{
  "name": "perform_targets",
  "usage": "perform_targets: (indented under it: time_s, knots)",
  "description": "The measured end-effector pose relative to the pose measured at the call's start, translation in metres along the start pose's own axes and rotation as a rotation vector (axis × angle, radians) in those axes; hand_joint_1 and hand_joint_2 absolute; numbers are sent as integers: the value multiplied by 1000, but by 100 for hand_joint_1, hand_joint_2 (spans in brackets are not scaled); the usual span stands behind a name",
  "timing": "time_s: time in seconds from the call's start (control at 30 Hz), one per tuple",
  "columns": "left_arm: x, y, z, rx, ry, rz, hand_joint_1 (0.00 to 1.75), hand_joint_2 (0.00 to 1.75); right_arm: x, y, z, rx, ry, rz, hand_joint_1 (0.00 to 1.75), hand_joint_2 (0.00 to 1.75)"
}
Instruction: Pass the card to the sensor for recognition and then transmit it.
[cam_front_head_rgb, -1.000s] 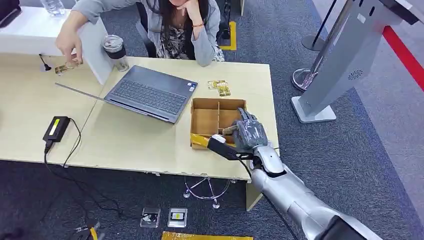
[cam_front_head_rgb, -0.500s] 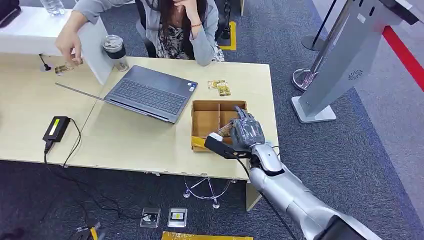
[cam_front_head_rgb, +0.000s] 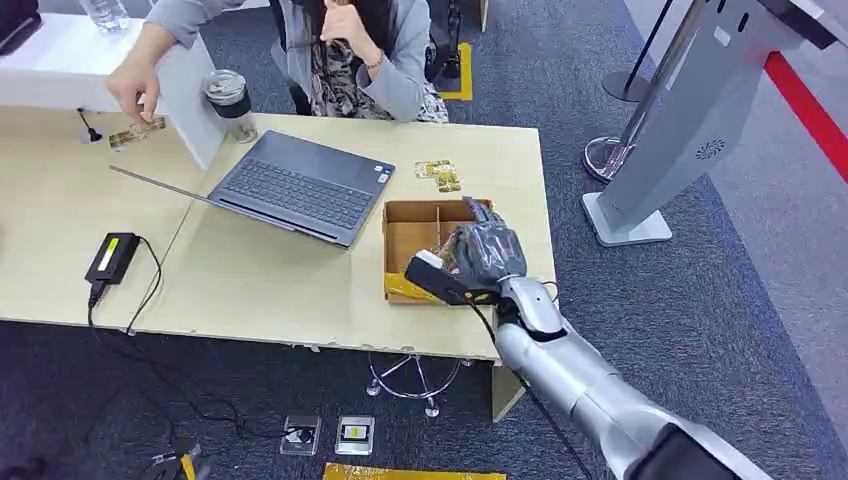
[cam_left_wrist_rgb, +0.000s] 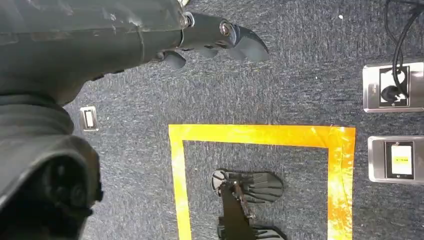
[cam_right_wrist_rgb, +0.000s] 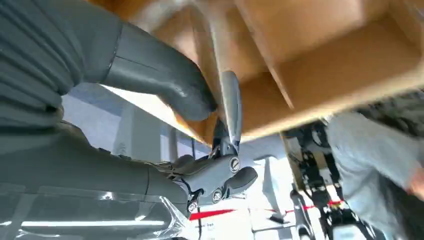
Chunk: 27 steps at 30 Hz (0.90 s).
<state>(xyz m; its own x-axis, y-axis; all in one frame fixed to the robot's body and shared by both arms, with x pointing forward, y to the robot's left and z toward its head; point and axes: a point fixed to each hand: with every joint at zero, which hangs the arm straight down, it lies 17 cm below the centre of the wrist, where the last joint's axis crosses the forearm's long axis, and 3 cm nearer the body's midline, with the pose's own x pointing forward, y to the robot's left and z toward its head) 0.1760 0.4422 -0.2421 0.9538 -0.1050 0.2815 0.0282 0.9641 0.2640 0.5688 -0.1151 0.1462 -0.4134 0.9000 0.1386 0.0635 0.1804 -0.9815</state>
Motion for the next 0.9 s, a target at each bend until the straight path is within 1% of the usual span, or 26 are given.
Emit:
perform_targets:
  time_s: [0.07,0.17,0.6,0.9]
  knots:
    - [0,0,0,0,0,-2,0,0,2,-18,-10,-29,-9,-12,175,175]
    - [1,0,0,-1,-2,-6,0,0,6,-30,-15,-52,-17,-36,175,175]
    - [6,0,0,-3,-10,-16,0,0,21,-38,-20,-60,-26,-132,175,175]
    - [13,-3,0,-5,-20,-22,0,0,36,-66,-36,-110,-59,-154,175,175]
